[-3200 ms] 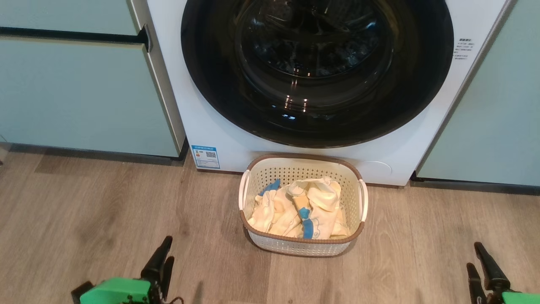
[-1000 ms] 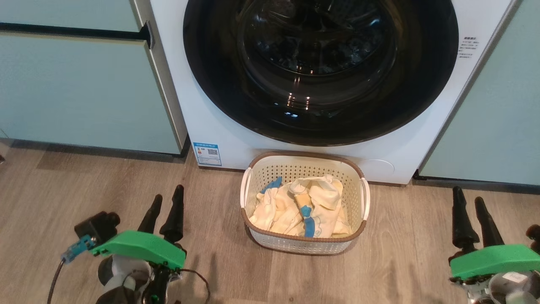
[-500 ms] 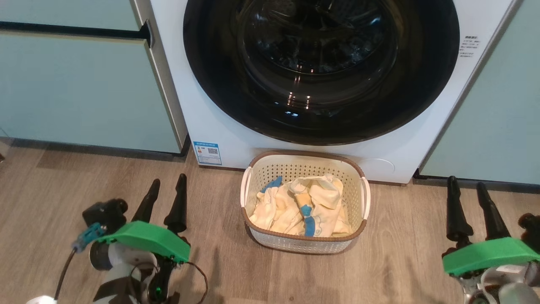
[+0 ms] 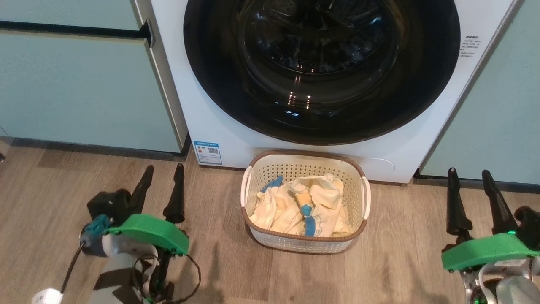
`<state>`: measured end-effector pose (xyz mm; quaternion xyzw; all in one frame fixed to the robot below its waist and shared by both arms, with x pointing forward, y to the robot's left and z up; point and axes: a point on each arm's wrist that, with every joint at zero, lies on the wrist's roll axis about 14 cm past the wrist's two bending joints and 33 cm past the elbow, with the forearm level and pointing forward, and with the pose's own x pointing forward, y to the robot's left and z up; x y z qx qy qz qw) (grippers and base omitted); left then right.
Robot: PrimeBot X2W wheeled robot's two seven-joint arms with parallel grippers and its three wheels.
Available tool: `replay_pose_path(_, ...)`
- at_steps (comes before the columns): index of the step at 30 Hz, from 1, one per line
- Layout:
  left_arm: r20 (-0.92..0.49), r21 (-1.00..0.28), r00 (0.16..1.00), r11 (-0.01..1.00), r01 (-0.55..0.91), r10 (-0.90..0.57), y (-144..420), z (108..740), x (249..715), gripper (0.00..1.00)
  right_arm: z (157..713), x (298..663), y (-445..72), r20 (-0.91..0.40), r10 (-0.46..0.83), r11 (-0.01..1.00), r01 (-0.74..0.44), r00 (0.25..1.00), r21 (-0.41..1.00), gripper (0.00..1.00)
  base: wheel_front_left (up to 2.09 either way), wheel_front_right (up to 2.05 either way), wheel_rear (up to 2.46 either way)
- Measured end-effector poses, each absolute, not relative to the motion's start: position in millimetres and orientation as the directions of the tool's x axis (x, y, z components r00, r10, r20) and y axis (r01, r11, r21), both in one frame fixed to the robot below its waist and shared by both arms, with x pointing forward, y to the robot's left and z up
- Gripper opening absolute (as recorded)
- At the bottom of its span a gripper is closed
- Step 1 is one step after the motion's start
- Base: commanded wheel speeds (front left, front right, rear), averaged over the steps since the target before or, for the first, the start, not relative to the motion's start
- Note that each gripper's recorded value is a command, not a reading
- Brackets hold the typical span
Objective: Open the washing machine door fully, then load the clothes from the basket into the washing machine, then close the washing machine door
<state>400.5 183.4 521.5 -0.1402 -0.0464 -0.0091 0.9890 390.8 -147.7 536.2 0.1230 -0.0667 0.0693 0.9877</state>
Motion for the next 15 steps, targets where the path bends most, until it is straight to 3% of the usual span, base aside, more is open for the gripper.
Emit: replay_pose_path(15, 0.149, -0.098, 0.988, 0.994, 0.056, -0.041, 177.9, 535.7, 407.9, 1.0, 535.7, 390.6, -151.0, 0.165, 0.122, 0.981, -0.145, 0.979, 0.13, 1.0, 0.0, 0.0, 0.0)
